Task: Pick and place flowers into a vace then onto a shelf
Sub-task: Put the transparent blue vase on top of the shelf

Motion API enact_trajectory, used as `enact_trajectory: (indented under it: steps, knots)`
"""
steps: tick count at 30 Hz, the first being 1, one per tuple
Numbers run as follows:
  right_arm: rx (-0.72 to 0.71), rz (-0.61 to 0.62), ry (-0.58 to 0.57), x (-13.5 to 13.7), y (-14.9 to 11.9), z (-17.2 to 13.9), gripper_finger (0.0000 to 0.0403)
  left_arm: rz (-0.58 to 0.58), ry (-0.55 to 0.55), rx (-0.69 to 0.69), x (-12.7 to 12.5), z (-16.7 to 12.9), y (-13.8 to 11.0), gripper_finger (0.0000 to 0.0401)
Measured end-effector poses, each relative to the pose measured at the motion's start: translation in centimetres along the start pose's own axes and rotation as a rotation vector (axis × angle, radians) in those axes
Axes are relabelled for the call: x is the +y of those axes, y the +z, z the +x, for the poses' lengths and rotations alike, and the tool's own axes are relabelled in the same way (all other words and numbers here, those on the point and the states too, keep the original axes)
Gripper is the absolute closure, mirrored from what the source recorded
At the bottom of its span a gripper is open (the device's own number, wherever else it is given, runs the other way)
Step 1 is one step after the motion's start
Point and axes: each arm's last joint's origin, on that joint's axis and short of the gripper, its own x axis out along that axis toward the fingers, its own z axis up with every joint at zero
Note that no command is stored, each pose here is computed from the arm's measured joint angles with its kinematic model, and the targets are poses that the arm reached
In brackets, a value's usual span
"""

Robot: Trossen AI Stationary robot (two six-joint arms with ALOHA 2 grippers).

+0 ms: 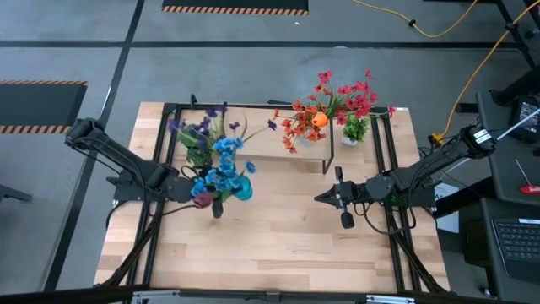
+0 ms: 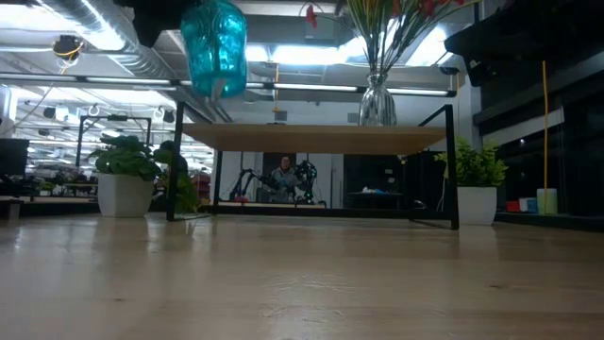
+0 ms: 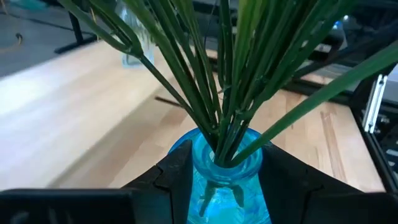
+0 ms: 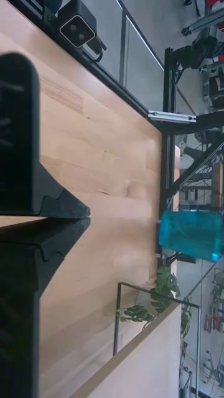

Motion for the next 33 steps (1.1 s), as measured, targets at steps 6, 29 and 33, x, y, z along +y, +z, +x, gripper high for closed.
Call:
enact_trajectory:
  steps: [6,29,33]
  knots:
    - [-0.005,0.002,0.001,0.0,0.1,0.0,0.0395,0.000,0.021,-0.043,1.2,-0.5,1.2,0.0255]
    - [-0.051,-0.091,-0.090,-1.8,0.7,0.5,0.0395,0.068,0.133,0.058,8.1,2.1,6.0,0.0255]
    - [-0.050,-0.090,-0.109,-2.1,0.7,0.5,0.0395,0.045,0.180,0.062,9.9,2.8,6.4,0.0255]
